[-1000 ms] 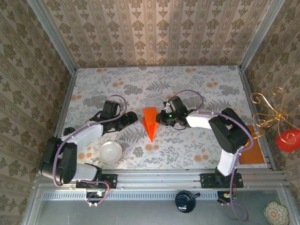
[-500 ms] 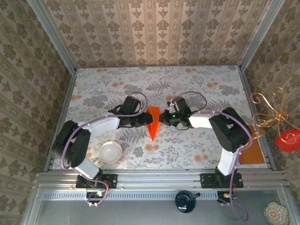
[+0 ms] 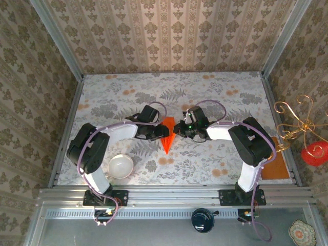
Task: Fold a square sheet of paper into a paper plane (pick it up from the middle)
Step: Turn over the paper plane at the center of the table, then move the paper plane to the center of the table.
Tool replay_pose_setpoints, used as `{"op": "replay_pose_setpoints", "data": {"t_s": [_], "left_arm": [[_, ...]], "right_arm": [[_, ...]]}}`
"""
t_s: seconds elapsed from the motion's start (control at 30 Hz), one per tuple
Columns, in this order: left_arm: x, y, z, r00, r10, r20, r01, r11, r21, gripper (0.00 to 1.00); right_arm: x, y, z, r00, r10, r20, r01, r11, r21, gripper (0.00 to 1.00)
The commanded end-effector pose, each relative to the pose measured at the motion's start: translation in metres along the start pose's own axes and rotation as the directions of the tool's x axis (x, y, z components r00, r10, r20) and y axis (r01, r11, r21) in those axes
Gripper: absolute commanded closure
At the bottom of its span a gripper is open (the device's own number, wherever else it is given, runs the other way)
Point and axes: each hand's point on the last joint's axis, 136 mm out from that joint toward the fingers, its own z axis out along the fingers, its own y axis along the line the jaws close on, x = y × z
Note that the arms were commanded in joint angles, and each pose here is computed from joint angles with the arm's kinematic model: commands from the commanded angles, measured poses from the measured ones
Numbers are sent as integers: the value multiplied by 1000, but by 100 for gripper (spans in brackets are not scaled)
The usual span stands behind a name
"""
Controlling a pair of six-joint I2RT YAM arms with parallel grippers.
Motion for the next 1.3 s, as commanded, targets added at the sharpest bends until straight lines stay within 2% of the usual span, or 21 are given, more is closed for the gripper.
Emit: {"op": "replay_pose_setpoints", "data": {"t_s": [0.0,0.47,1.03,1.13,1.27], "left_arm": [[7,-8,-2,999,29,-31,-28,1000,9,54],[19,-10,9,998,46,-47,-48,998,-33,48],[15,0,15,997,54,-54,-60,991,-120,61],[14,0,14,997,59,-48,-65,990,-124,63],[12,-1,13,997,66,-41,-71,990,-124,70]], "right_arm": [[4,-9,4,1000,19,-17,-19,1000,3,91],[4,-9,4,1000,25,-19,-25,1000,5,91],[4,-2,3,999,31,-29,-32,999,-29,88],[3,-1,0,999,32,-23,-32,999,-27,84],[-2,-2,-8,1000,17,8,-17,1000,4,73]]}}
